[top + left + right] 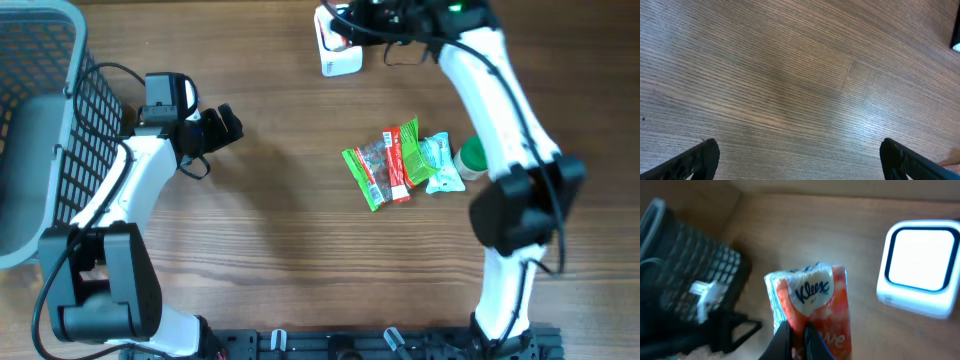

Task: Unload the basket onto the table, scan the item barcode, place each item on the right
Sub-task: 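Carry the tissue pack up to the white scanner with the right gripper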

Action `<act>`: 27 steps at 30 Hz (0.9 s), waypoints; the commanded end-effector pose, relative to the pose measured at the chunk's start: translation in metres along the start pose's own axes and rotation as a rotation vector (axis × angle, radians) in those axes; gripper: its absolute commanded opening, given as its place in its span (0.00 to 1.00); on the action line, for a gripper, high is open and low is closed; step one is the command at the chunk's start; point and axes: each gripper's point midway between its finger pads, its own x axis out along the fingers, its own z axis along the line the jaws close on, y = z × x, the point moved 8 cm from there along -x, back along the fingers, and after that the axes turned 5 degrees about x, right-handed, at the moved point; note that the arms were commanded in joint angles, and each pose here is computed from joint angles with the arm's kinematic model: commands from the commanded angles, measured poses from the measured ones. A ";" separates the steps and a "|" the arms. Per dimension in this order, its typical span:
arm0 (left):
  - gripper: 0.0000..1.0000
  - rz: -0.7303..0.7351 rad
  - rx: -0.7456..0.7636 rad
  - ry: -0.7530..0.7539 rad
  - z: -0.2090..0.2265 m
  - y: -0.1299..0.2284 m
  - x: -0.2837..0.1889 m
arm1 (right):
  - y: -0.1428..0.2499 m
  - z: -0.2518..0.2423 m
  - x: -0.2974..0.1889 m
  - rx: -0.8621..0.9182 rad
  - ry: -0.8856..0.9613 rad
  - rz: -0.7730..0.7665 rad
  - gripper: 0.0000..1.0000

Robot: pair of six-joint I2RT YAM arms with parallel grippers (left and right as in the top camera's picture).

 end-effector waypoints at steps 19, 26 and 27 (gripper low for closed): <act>1.00 -0.032 -0.004 -0.010 0.002 -0.007 -0.006 | 0.006 -0.133 0.105 0.442 -0.145 -0.087 0.05; 1.00 -0.032 -0.004 -0.010 0.002 -0.007 -0.006 | -0.005 -0.118 0.092 0.393 -0.179 -0.104 0.04; 1.00 -0.032 -0.004 -0.009 0.002 -0.007 -0.006 | -0.011 -0.109 0.082 0.365 -0.177 -0.120 0.04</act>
